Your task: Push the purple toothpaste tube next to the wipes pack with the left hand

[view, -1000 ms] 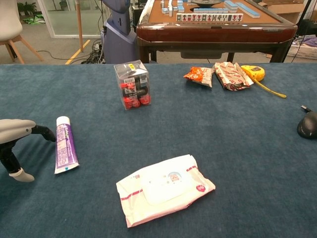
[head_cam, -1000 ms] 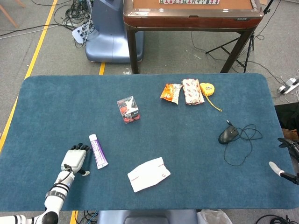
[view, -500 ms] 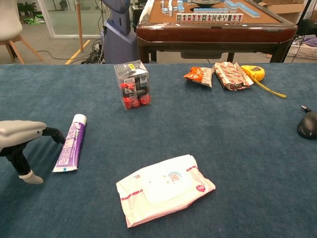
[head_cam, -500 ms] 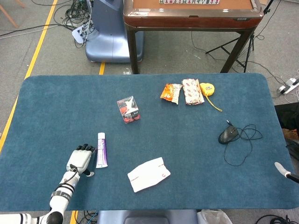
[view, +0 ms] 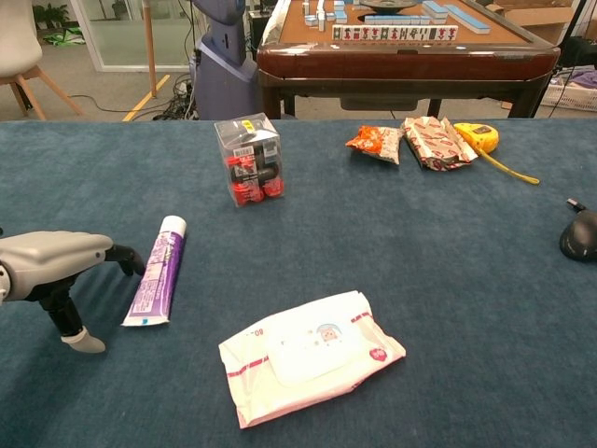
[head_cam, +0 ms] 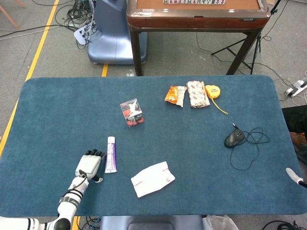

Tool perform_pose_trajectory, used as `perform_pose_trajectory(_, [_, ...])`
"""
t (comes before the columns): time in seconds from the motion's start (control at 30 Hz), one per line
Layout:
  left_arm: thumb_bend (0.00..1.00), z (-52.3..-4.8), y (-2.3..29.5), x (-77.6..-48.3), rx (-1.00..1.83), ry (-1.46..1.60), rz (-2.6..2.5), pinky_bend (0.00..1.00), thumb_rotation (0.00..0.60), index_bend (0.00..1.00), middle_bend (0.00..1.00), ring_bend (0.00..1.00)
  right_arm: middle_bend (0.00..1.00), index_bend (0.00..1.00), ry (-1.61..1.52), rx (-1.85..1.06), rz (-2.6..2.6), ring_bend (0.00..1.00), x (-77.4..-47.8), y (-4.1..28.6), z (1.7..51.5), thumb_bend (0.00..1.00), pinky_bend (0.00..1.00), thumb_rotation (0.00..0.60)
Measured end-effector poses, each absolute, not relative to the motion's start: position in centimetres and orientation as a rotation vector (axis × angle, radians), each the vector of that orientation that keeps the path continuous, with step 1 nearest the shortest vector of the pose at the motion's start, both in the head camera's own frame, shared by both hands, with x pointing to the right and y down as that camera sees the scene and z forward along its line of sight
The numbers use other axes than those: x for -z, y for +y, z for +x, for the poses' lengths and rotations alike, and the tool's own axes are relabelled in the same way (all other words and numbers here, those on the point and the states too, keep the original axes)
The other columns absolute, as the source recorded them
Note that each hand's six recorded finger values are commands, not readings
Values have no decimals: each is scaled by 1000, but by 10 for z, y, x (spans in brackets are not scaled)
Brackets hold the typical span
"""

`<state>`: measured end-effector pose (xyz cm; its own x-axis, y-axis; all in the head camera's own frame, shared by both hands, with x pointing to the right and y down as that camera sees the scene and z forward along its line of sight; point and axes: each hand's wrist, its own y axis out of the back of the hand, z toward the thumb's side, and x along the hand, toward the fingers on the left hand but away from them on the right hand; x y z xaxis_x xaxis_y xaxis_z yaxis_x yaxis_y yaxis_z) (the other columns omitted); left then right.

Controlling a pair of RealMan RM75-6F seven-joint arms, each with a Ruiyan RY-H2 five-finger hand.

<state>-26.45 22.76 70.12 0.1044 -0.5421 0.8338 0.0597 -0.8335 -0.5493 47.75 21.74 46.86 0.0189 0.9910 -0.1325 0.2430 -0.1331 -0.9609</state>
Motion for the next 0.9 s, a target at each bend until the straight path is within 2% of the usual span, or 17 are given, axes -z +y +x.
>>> perform_pose_trajectory(0.9, [0,-232,229,-697,1721,425,-1960,86,600,192,194,98,426,298,-1383,-1142,-1462,304,-453,221,487,0,363,600])
